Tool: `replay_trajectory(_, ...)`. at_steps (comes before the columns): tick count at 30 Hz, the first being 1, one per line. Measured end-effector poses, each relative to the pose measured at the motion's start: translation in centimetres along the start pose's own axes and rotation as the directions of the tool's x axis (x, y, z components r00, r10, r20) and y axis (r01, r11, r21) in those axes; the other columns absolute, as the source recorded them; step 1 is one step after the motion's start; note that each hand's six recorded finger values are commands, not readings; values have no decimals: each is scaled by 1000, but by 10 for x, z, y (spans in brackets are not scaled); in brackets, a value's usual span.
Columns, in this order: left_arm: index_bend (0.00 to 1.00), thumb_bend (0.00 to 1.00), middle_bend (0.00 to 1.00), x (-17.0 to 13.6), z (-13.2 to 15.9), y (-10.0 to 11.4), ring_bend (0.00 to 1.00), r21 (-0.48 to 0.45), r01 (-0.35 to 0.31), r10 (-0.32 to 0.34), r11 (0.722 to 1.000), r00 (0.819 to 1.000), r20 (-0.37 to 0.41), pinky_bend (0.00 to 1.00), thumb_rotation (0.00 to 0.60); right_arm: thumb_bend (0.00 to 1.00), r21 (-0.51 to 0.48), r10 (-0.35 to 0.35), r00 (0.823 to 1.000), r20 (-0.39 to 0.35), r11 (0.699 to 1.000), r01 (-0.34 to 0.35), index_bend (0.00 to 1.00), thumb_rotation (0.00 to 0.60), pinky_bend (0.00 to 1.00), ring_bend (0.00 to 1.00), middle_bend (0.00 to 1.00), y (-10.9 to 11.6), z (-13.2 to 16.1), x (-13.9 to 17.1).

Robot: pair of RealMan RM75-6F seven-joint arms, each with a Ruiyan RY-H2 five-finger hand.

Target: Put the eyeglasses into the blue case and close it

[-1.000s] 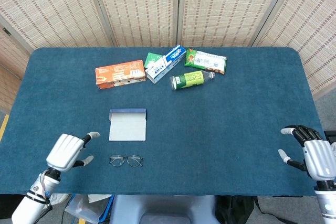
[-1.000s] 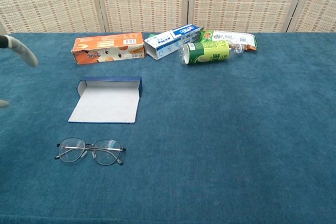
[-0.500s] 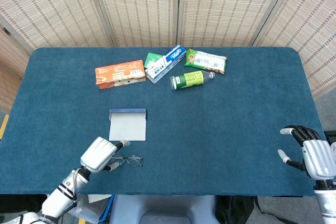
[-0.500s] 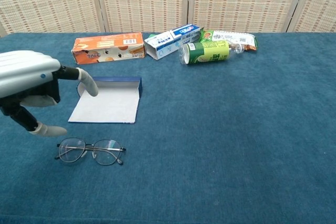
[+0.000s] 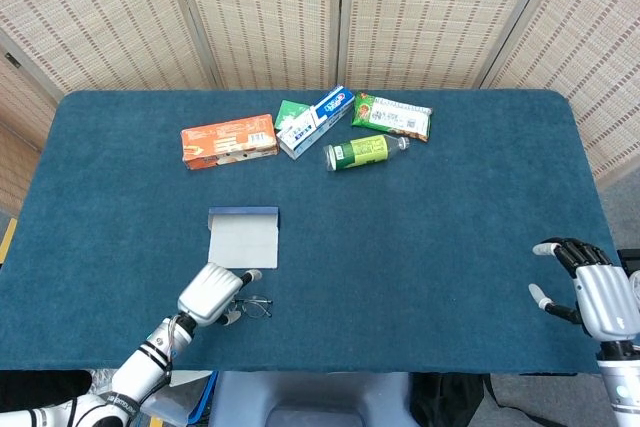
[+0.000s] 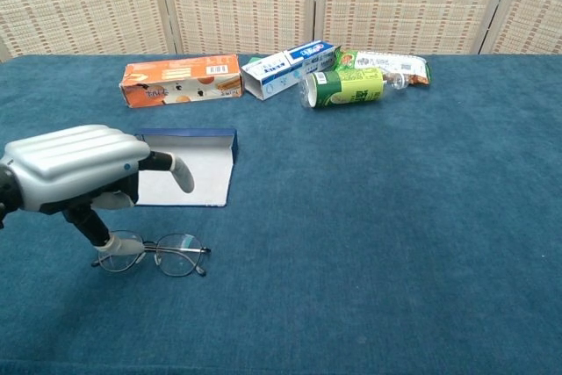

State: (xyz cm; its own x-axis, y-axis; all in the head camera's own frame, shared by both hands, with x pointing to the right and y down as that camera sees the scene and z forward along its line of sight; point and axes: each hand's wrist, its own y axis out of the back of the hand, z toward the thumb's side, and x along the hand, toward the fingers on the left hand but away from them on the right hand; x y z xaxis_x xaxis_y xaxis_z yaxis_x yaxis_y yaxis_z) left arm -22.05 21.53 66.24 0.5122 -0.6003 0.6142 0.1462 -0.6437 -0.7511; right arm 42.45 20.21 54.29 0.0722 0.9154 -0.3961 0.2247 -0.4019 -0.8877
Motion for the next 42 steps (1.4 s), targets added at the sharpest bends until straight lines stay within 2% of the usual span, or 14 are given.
replay_trajectory(21, 257, 179, 1000, 21, -3, -25, 1000, -8, 53, -53, 999, 998, -42, 1000, 600, 249, 3, 5, 1000, 2, 1000, -5, 326, 600, 231, 229, 298, 0, 2, 0)
replay_trajectory(33, 269, 179, 1000, 22, -28, -24, 1000, 52, 60, -53, 997, 992, -117, 1000, 600, 249, 3, 6, 1000, 3, 1000, -6, 326, 600, 231, 229, 298, -1, 3, 0)
replay_trajectory(42, 373, 179, 1000, 13, -32, -28, 1000, 40, 86, -81, 995, 989, -123, 1000, 600, 249, 2, 9, 1000, -2, 1000, -9, 326, 600, 231, 229, 298, -2, 4, -2)
